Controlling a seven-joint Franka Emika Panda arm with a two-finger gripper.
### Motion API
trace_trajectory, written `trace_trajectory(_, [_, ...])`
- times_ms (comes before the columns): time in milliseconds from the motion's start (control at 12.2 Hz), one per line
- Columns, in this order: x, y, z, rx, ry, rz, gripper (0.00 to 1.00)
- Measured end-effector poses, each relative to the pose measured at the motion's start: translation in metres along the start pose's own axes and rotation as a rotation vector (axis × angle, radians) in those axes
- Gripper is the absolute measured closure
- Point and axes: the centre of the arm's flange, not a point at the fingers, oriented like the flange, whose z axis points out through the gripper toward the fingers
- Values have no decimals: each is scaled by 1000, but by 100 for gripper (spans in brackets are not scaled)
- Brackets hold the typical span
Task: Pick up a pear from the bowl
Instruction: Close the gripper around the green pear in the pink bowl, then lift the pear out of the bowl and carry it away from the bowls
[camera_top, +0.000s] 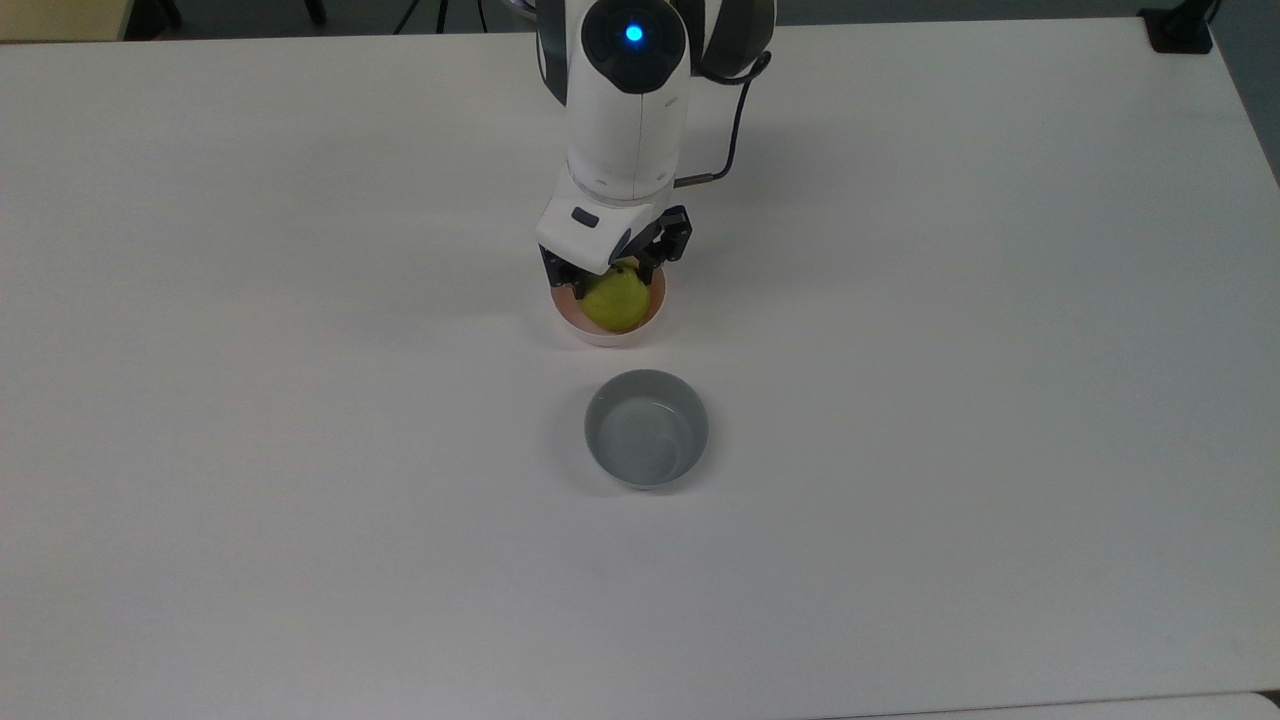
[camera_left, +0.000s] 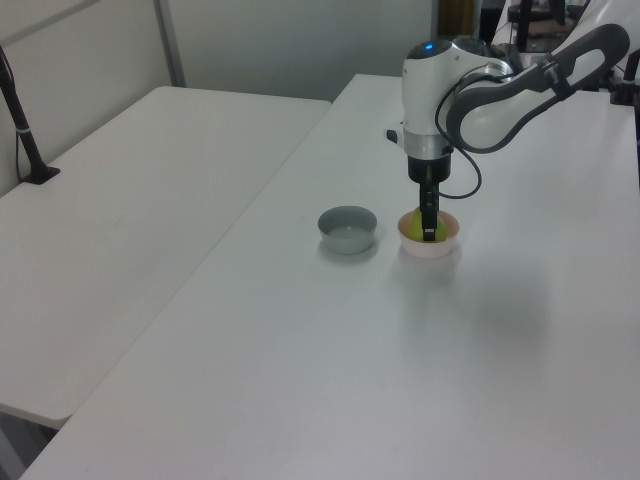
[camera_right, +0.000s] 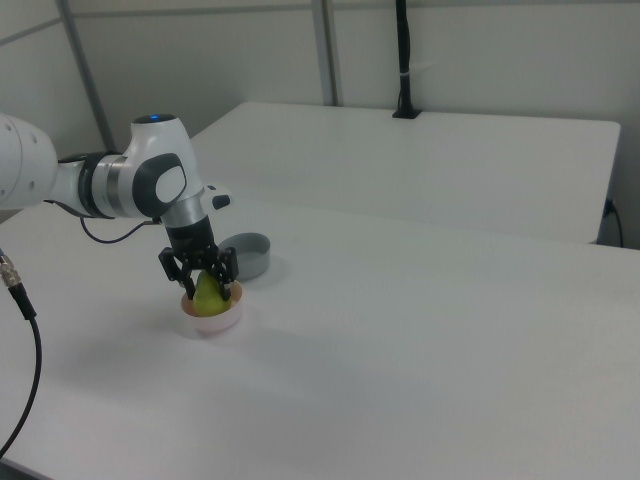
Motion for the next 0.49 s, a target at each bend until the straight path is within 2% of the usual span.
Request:
trace_trajectory(328, [0, 5, -46, -3, 5, 9, 29])
trace_trajectory(492, [-2, 7, -78, 12, 8, 23, 29])
